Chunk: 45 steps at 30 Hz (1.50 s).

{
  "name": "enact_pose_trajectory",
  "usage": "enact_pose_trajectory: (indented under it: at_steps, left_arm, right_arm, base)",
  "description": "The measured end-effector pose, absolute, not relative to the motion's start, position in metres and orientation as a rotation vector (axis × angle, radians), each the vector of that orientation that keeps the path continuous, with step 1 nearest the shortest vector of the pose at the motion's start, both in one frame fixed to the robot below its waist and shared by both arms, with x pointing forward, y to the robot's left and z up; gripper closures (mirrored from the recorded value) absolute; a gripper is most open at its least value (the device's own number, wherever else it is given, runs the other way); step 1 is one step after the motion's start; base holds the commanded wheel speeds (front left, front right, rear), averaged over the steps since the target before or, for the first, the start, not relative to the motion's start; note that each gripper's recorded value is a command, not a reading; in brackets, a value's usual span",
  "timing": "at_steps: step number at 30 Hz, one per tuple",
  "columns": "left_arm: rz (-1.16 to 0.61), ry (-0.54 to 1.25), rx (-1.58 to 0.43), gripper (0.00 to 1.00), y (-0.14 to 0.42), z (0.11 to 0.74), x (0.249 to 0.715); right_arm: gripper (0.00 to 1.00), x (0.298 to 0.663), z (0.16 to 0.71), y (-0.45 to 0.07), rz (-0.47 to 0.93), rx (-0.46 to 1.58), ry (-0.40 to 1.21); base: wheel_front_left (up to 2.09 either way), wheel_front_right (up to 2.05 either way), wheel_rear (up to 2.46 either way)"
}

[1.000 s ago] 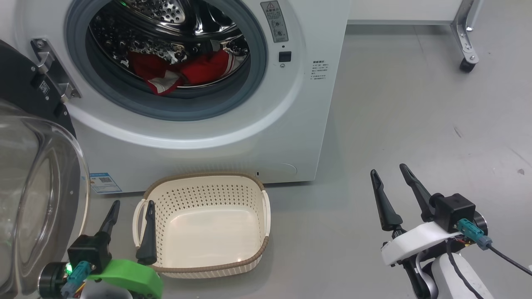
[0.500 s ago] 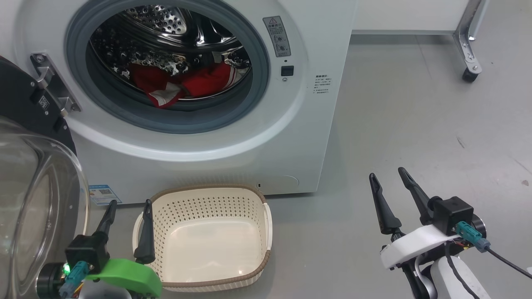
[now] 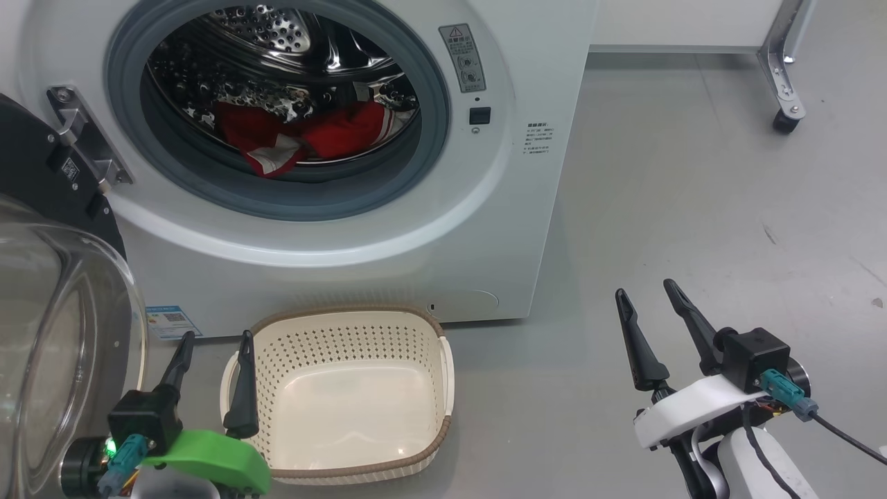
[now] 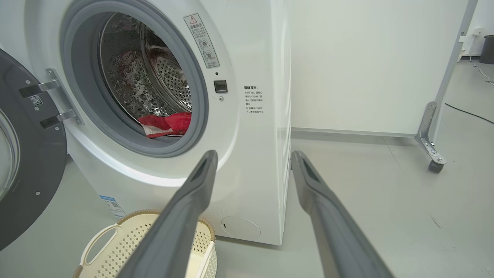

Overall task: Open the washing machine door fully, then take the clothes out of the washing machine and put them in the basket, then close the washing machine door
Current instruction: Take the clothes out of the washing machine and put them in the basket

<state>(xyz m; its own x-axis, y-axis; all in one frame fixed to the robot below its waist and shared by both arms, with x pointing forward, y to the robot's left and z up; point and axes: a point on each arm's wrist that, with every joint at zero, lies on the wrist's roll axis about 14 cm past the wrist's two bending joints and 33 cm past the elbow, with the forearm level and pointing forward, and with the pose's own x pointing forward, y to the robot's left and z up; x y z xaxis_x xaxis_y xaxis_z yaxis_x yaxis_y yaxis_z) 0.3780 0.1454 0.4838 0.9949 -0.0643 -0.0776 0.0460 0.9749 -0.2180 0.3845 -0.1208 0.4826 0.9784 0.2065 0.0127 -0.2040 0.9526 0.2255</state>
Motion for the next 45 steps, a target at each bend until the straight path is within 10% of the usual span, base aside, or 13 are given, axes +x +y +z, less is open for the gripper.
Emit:
enact_pose_trajectory:
  at_steps: [17,45]
  left_arm:
    - [-0.091,0.114,-0.215,0.0,0.133,0.476,0.396]
    - [-0.341,0.338,-0.356,0.0,0.057,0.417,0.567]
  right_arm:
    - [0.0,0.397,0.472,-0.116,0.222,0.231,0.036]
    - [0.0,0.457,0.439,-0.129,0.184,0.298,0.072]
  base:
    - [0.0,0.0,0.0]
    - [0.0,0.0,0.0]
